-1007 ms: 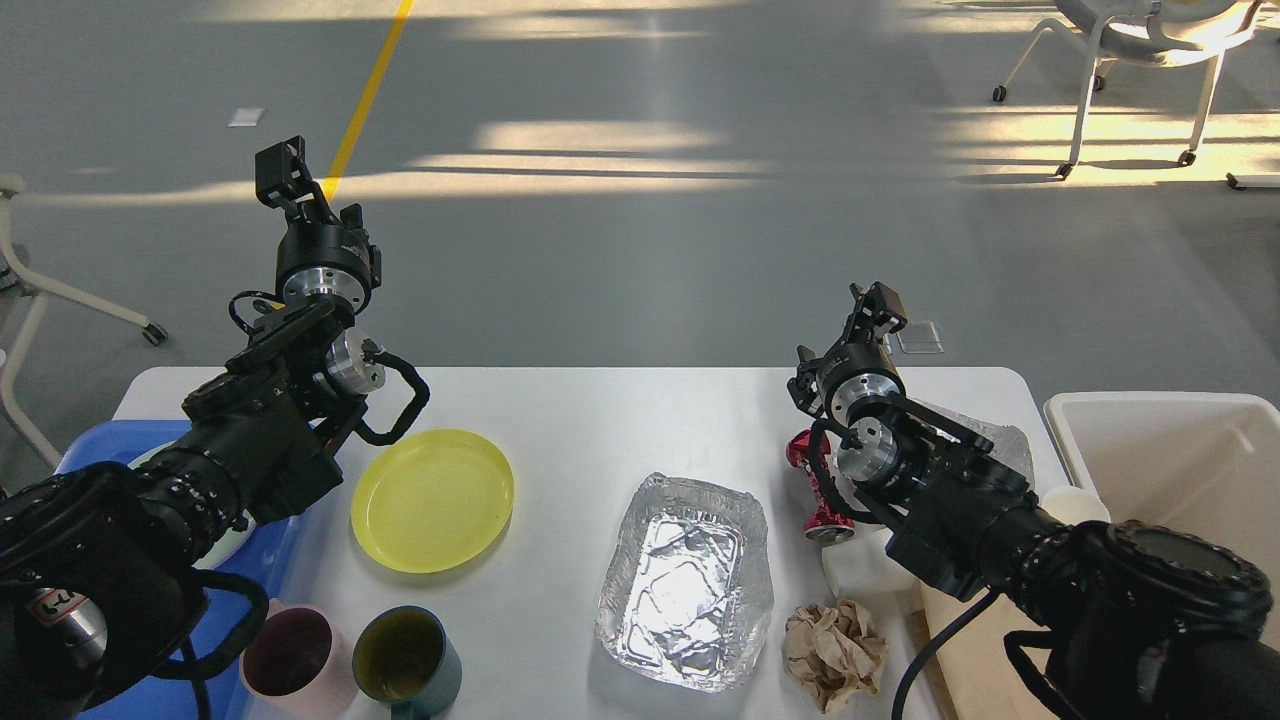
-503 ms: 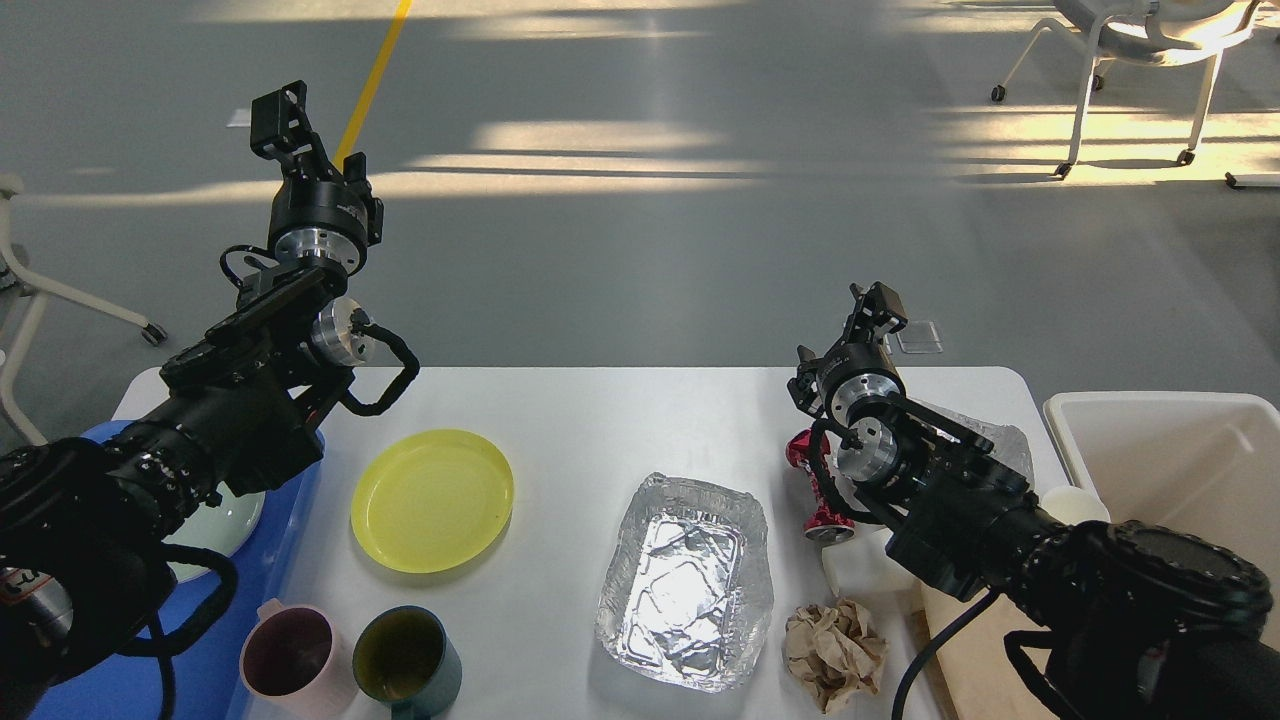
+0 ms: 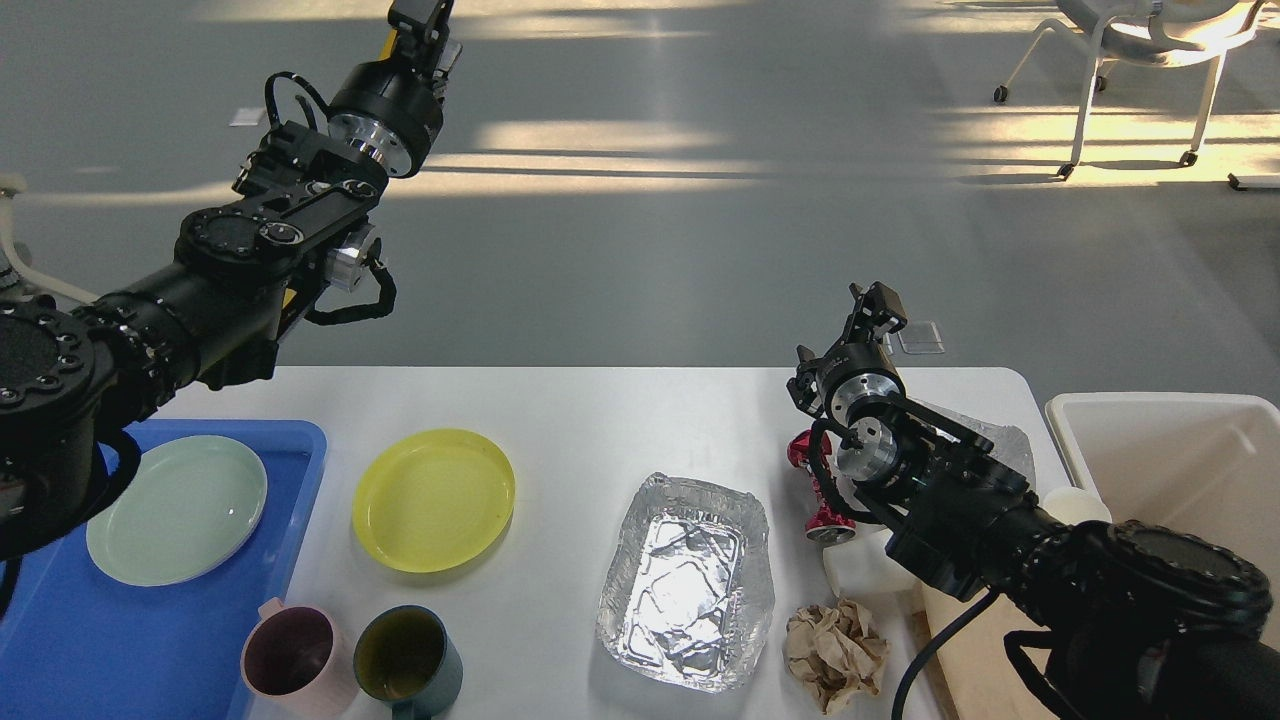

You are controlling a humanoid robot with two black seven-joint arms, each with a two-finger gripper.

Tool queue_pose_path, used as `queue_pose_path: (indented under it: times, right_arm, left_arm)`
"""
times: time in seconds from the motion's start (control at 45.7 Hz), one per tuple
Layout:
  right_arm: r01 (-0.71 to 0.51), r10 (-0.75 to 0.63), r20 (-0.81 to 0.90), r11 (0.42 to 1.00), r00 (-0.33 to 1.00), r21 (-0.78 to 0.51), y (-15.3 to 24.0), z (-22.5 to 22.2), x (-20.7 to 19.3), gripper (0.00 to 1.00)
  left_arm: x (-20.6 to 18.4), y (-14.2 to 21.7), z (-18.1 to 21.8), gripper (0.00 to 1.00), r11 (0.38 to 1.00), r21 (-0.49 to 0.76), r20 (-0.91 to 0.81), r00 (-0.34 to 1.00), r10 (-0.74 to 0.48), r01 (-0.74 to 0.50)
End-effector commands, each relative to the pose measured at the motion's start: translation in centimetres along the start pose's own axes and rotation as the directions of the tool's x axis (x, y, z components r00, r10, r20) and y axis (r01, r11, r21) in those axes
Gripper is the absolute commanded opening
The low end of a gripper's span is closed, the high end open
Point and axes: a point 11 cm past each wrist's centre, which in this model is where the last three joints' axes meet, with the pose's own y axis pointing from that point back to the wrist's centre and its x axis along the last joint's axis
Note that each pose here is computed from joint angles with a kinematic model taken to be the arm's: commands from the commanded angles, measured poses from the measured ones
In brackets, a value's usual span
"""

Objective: Tidy desktop
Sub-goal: 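Lift the left gripper up and away from the blue tray, then swing the left arm back toward the table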

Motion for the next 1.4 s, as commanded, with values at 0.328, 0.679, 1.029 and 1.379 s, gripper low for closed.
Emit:
queue_pose_path:
  times: [0.328,0.679,1.029,1.379]
  right_arm:
    - [0.000,0.000,-0.001,1.000,1.000,0.000,0.0,0.0,0.0,1.00]
    - [0.000,0.000,0.001,1.000,1.000,0.000,0.0,0.0,0.0,1.00]
    - [0.000,0.000,-0.001,1.000,1.000,0.000,0.0,0.0,0.0,1.00]
    - [0.000,0.000,0.001,1.000,1.000,0.000,0.0,0.0,0.0,1.00]
  left_arm:
    - [3.2,3.8,8.6,0.96,0.778,0.323,0.261,0.740,-0.620,0.538]
    - [5.1,7.7,14.7,0.96,0.586,0.535,0.282,0.525,-0.803,0.609]
    - [6.8,11.7,21.5,0.96,0.473,0.640,0.188,0.473,-0.861,0.606]
    - [10.6,14.8,29.0,0.96,0.621,0.588,0.333,0.544,-0.770,0.518]
